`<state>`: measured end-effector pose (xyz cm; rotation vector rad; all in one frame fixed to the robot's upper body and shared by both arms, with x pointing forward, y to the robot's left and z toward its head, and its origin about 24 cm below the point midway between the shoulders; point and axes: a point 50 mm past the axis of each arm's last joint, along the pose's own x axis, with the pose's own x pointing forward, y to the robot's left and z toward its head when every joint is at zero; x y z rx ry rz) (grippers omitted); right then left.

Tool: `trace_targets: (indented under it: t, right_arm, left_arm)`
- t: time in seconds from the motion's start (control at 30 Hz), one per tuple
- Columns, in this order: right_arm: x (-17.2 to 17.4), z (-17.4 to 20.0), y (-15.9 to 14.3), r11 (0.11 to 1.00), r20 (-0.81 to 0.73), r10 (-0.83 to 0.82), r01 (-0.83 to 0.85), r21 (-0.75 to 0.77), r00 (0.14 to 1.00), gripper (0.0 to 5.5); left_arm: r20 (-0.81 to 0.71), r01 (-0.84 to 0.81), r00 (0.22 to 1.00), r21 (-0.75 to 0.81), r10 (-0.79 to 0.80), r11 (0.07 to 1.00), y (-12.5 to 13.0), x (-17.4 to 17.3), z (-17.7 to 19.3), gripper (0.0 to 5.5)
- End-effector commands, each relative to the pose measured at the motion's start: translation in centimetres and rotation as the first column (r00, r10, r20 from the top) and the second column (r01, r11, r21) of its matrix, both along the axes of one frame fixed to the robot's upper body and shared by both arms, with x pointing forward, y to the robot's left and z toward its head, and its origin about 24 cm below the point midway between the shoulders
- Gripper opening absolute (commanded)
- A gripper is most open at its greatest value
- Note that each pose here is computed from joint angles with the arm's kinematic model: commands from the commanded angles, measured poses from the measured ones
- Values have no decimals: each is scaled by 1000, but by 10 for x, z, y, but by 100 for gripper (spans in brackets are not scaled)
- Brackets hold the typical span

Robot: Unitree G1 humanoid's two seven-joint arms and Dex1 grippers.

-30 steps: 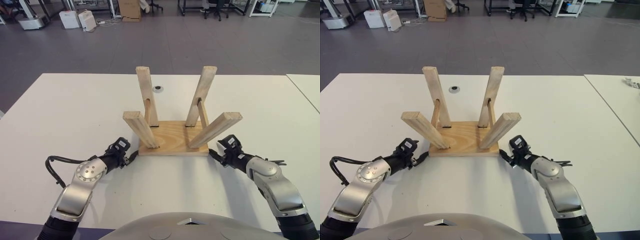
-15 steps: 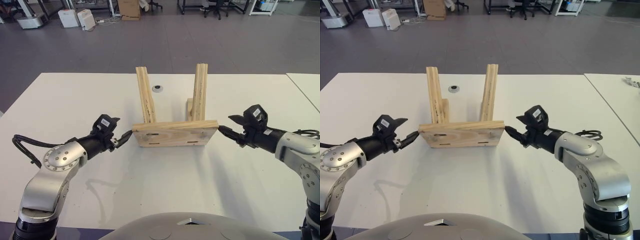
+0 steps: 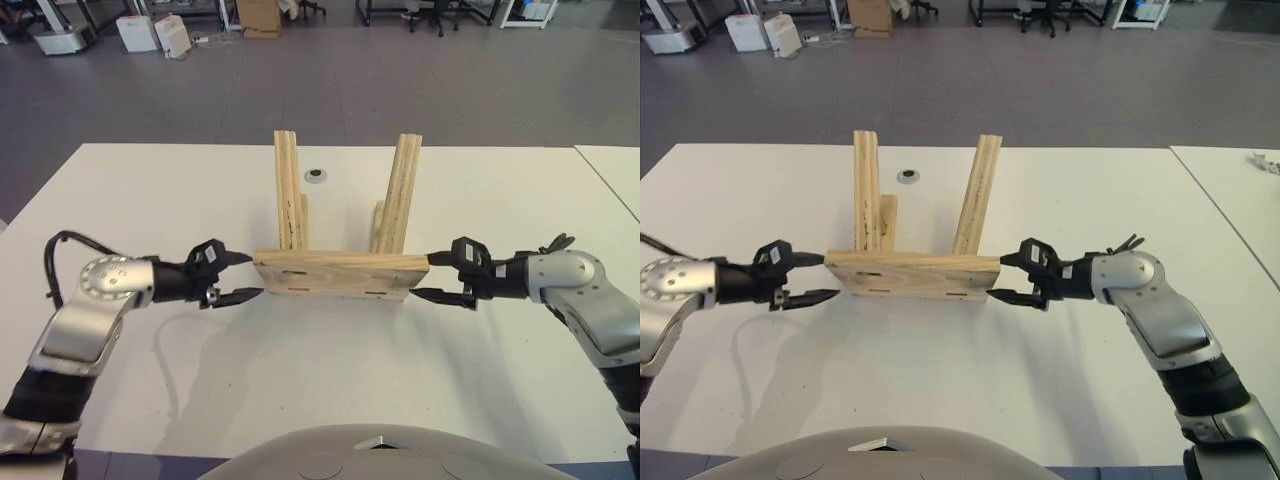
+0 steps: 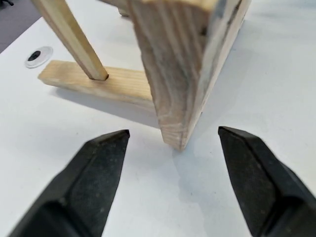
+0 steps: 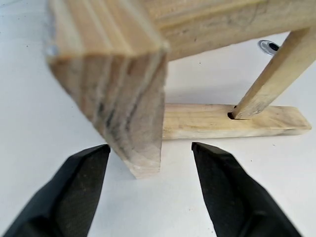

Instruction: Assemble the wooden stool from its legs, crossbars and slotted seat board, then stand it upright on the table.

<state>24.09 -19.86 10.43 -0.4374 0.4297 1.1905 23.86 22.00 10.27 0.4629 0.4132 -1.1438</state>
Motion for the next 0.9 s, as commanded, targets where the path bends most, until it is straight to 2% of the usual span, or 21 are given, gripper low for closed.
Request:
trace_targets:
  t: [0.03,0.13,0.27,0.4,0.43,0.53,0.63,0.7,0.8,0.9]
  right_arm:
    - [9,0,6,998,9,57,-57,-9,998,291]
    - [12,1,8,996,16,84,-84,-9,996,245]
    - [12,1,9,991,6,131,-131,-8,991,156]
    - [13,9,12,981,12,186,-186,61,983,151]
    - [14,20,15,972,19,204,-205,113,979,151]
    - [17,106,19,879,-21,325,-293,377,946,151]
    - [20,197,18,777,-220,482,-298,555,848,151]
    - [20,233,18,764,-369,526,-236,600,766,151]
    - [22,252,29,730,-512,613,-183,659,602,151]
    - [24,251,36,697,-564,673,-154,701,478,149]
  left_arm:
    - [-27,124,992,-22,-124,992,-15,9,-5,301]
    - [-17,157,987,-86,-159,984,-21,12,-1,256]
    - [0,203,979,-88,-204,975,-22,13,0,171]
    - [39,284,959,-132,-282,950,-31,11,12,150]
    - [55,298,955,-188,-293,936,-35,12,26,148]
    - [64,303,951,-405,-304,863,-33,14,106,147]
    - [10,306,936,-517,-352,799,-34,9,178,147]
    - [-77,281,916,-578,-394,766,-33,5,210,147]
    - [-319,139,822,-691,-472,710,-33,19,240,147]
    - [-437,67,733,-716,-521,694,-32,23,234,141]
